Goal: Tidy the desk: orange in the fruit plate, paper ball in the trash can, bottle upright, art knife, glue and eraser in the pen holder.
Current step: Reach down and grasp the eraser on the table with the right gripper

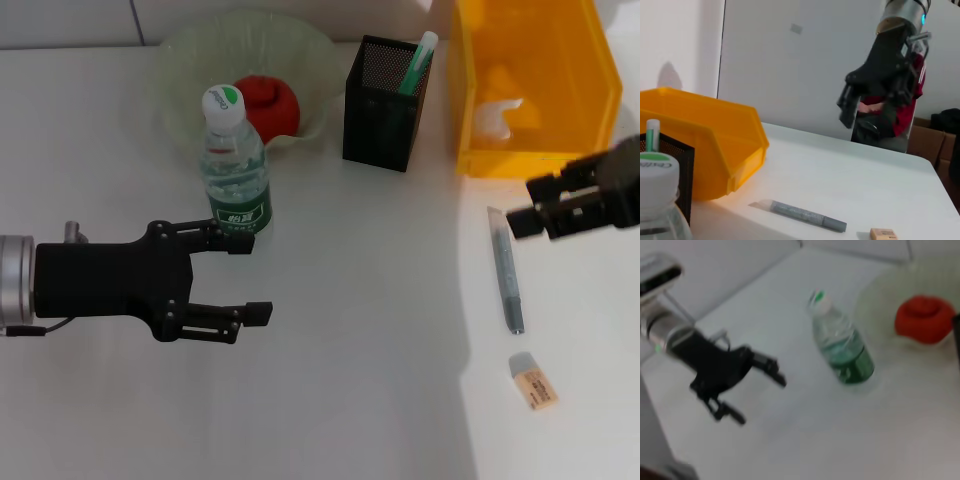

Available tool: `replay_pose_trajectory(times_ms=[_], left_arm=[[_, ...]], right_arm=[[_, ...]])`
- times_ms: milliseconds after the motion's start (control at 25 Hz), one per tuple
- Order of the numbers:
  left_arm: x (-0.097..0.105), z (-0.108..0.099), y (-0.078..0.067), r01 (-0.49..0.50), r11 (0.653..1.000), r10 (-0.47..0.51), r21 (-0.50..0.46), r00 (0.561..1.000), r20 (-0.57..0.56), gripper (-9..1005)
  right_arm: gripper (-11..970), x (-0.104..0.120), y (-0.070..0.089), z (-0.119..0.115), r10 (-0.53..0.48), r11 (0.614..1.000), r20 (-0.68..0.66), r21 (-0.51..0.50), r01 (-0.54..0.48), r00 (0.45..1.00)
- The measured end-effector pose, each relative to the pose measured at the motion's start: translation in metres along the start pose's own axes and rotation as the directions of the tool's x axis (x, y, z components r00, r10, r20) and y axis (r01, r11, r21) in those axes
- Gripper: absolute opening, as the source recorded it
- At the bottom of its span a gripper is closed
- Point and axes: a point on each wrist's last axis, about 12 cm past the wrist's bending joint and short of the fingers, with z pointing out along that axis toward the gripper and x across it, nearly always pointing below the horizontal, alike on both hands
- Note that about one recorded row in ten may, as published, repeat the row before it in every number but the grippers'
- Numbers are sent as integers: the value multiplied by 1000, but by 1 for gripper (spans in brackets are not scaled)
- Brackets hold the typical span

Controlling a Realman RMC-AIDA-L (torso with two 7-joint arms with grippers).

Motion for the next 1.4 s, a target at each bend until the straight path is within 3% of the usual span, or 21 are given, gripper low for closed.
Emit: replay_pose_trajectory(times_ms=[40, 160, 200, 440, 1000, 1400], left_arm=[[0, 1, 0, -1, 1000, 1, 2, 1000, 0, 859], [-1, 2, 0, -3, 1000, 3, 7, 1000, 0, 859], [-1, 2, 0, -4, 1000, 4, 8, 1000, 1, 859], [-2, 4, 0, -8, 1000, 8, 10, 1000, 2, 859], [-3, 4, 0, -7, 1000, 7, 10, 1000, 5, 859], [0, 5, -2, 2, 1000, -2, 9, 1000, 13, 859]], right_arm=[[652, 0, 0, 0, 0, 1000, 0, 0, 0, 1000], [659, 1, 7, 7, 3, 1000, -169, -7, -4, 986], [659, 3, 8, 19, -8, 1000, -270, -2, 8, 963], [658, 4, 8, 54, -41, 999, -435, 3, 47, 899], [656, 8, 12, 107, -146, 985, -584, -15, 170, 798], [655, 11, 6, 111, -56, 983, -624, 103, 154, 779]])
